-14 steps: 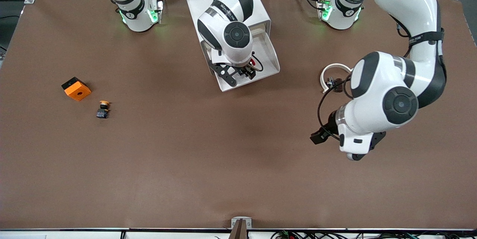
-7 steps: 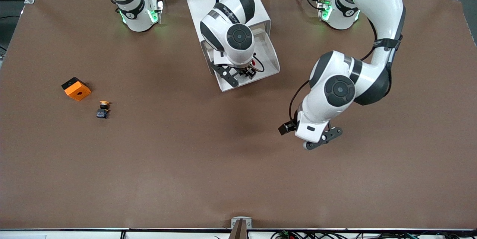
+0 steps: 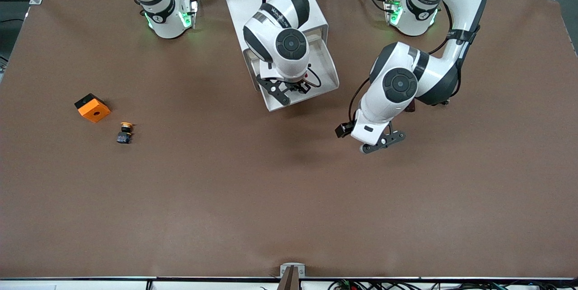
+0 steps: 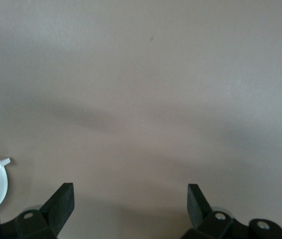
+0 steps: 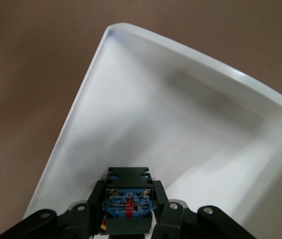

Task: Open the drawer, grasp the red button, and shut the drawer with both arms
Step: 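Lift the button with the right gripper while the left gripper returns, then push the drawer shut with the left gripper while the right gripper carries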

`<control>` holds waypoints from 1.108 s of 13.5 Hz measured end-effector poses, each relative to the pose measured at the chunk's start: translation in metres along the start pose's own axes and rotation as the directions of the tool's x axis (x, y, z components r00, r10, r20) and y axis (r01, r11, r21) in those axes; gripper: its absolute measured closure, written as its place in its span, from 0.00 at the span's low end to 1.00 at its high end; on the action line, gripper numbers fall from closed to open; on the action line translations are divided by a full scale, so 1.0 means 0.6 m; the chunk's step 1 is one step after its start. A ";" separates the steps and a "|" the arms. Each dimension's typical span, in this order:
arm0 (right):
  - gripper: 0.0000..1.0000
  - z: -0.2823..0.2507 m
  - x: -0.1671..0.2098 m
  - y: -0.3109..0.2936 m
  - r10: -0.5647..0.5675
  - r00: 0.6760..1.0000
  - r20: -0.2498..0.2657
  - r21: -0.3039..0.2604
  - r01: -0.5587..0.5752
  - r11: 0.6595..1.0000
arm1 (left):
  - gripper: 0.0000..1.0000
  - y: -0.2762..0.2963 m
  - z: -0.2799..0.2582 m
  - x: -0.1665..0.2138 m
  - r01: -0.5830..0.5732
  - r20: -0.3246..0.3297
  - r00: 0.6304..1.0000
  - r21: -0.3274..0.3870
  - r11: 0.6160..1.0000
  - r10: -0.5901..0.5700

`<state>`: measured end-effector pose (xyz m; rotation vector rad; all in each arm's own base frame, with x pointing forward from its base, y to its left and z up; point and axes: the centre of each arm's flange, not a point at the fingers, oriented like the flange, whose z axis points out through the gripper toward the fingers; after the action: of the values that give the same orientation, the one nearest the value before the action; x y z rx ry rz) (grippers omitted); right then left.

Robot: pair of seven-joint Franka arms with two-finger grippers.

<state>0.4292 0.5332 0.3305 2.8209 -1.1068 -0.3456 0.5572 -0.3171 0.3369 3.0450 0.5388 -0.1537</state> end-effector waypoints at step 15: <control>0.58 -0.284 0.437 0.199 -0.446 0.882 0.150 -0.065 0.459 0.886 | 0.00 0.089 0.106 -0.177 -0.160 0.142 0.978 0.050 0.986 0.151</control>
<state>0.5784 0.2680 0.4697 2.9732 -0.4076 -0.6094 0.4704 -0.4072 0.2864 3.0878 0.2901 -0.3778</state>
